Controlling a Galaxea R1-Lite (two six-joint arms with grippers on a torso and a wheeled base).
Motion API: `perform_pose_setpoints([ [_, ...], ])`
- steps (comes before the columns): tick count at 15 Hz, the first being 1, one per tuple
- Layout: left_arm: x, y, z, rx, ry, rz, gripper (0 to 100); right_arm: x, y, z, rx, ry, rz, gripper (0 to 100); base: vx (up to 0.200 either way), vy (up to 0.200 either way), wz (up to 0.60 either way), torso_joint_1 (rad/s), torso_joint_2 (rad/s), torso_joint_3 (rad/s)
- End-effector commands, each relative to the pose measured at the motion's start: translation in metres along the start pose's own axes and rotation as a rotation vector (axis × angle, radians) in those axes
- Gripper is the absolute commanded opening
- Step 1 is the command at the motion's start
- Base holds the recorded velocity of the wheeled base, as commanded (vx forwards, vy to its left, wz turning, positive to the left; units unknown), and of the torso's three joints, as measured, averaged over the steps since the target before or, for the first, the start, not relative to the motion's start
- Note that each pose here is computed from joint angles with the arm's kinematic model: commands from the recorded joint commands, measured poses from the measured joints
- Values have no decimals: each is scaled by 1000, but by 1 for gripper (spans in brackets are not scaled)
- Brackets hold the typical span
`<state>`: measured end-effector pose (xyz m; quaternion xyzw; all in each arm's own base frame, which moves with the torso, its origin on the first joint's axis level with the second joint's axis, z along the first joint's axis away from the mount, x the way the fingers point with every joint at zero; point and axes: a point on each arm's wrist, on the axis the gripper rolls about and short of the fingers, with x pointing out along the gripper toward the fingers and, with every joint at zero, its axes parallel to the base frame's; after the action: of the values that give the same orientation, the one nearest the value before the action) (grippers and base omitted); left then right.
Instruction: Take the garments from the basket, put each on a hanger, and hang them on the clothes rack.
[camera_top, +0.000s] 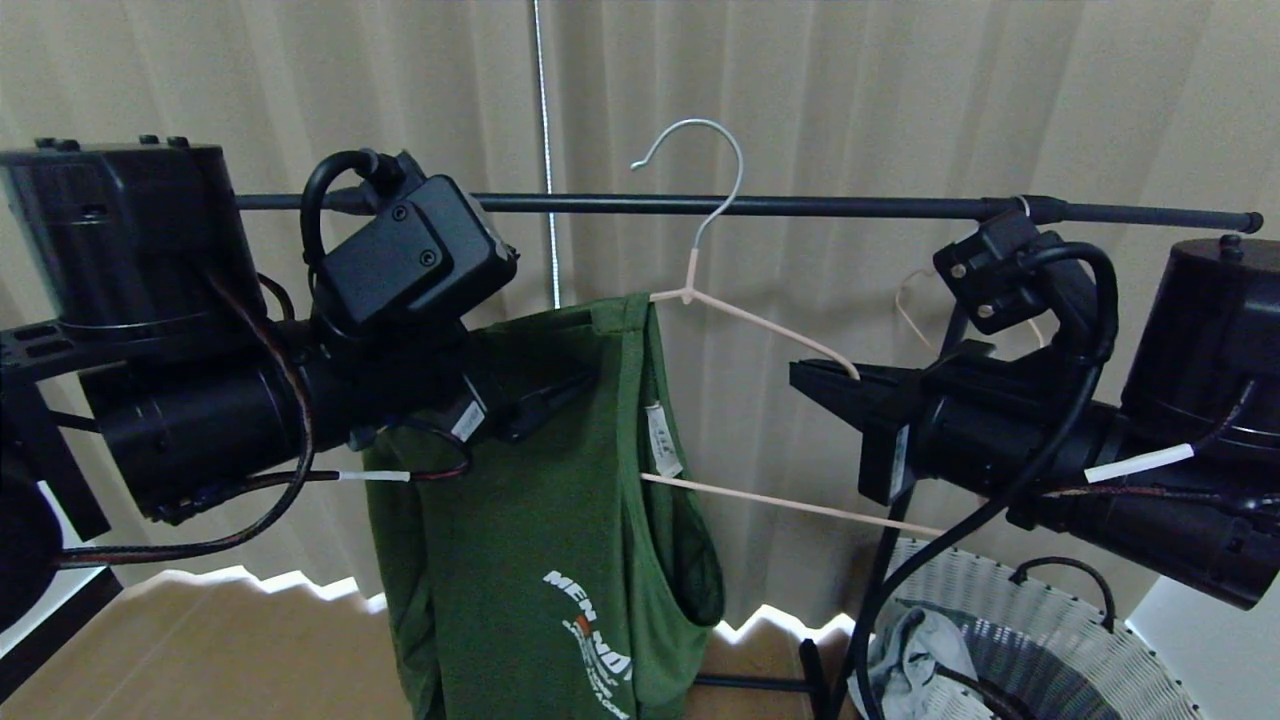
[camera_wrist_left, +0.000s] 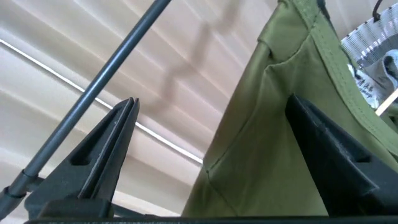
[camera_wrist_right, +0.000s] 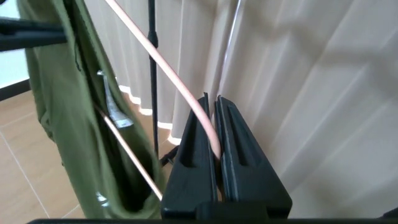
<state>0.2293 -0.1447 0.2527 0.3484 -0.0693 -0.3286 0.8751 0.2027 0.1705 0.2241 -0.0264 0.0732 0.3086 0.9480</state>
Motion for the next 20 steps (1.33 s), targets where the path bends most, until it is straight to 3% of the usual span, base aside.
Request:
perform_pose_setpoints([
  [1, 3, -1, -2, 0, 7, -6, 100, -2, 1, 1, 1, -4, 11, 0, 0, 0, 0, 0, 0, 0],
  [2, 2, -1, -2, -1, 7, -6, 0, -2, 1, 1, 0, -4, 13, 0, 0, 0, 0, 0, 0, 0],
  [12, 1, -6, -7, -4, 22, -19, 0, -1, 2, 1, -1, -6, 14, 0, 0, 0, 0, 0, 0, 0],
  [15, 2, -7, -9, -1, -11, 15, 0, 0, 1, 2, -1, -7, 13, 0, 0, 0, 0, 0, 0, 0],
  [17, 3, -8, -11, -1, 2, 18, 0, 0, 1, 1, -3, -3, 11, 0, 0, 0, 0, 0, 0, 0],
  [18, 2, -8, -12, -1, 7, 21, 0, -1, 1, 1, -1, -4, 11, 100, 0, 0, 0, 0, 0, 0],
  [20, 3, -9, -13, -3, 22, 31, 0, -1, 1, 0, -1, -3, 8, 100, 0, 0, 0, 0, 0, 0],
])
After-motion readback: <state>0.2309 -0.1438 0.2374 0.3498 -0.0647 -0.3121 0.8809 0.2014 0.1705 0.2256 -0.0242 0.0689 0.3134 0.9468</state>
